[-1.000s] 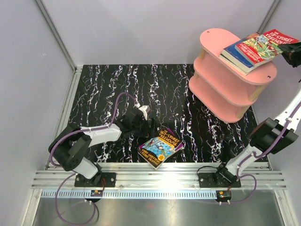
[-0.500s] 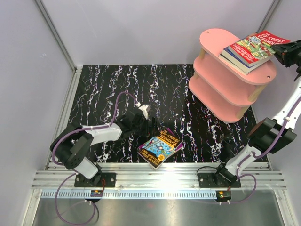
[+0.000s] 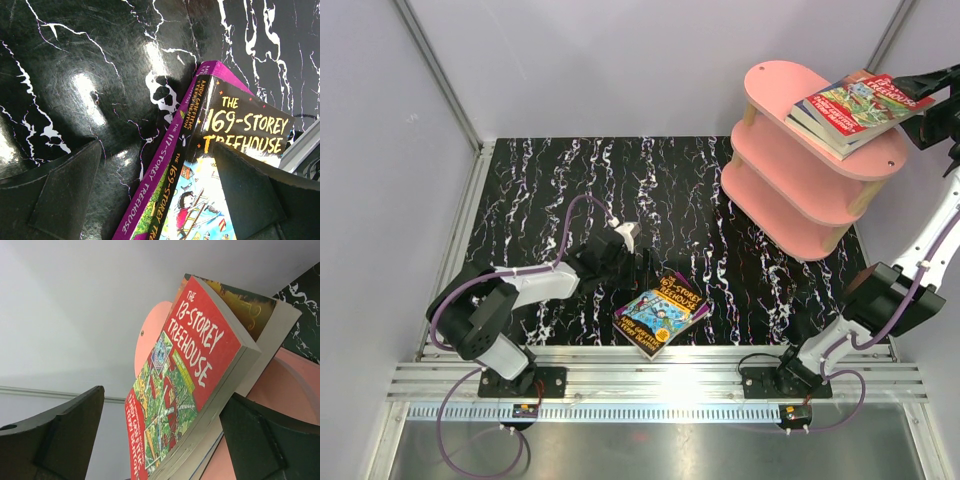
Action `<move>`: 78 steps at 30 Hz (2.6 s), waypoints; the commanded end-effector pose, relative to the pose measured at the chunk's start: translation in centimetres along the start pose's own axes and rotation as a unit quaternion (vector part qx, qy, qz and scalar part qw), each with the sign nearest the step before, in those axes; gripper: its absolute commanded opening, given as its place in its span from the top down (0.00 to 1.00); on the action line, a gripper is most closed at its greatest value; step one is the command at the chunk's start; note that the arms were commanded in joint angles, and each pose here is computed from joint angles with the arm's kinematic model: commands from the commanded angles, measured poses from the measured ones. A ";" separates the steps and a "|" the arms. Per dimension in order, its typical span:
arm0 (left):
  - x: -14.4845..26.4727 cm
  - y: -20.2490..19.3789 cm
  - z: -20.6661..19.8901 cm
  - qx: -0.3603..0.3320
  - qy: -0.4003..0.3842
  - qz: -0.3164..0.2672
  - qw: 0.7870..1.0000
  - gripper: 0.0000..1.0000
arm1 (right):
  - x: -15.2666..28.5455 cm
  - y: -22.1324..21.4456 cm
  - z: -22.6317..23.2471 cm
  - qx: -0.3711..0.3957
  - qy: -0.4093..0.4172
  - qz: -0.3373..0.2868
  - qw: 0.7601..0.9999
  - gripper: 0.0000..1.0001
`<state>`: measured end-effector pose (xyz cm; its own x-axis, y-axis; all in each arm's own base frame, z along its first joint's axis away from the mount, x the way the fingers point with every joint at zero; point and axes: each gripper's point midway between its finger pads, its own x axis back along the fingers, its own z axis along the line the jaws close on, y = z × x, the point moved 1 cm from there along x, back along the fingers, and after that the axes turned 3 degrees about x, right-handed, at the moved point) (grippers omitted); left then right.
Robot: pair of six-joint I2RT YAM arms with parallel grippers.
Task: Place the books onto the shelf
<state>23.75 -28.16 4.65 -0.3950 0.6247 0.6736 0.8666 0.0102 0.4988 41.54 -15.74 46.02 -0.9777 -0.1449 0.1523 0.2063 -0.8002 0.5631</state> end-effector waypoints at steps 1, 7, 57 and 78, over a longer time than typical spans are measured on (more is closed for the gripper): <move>-0.1 -0.7 0.5 0.002 0.002 0.012 1.000 0.01 | 1.7 0.0 1.7 0.020 -0.010 -0.016 1.000 0.00; -0.1 -0.6 0.3 0.004 -0.001 0.013 1.000 0.01 | 1.8 0.1 1.0 0.014 -0.032 -0.016 0.999 0.00; -1.1 -0.8 0.6 0.009 -0.021 0.021 1.000 0.01 | 3.5 1.0 -3.1 0.016 -0.163 -0.064 0.984 1.00; -2.7 -1.2 1.2 0.026 -0.030 0.034 0.999 0.01 | 0.2 1.4 -4.8 -0.001 -0.141 -0.028 0.990 1.00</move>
<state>25.66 -30.28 4.79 -0.3785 0.7234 0.5775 0.8572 0.0385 0.5135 40.77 -19.54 42.12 -0.9254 0.0730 0.3719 0.1598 -0.8146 0.5576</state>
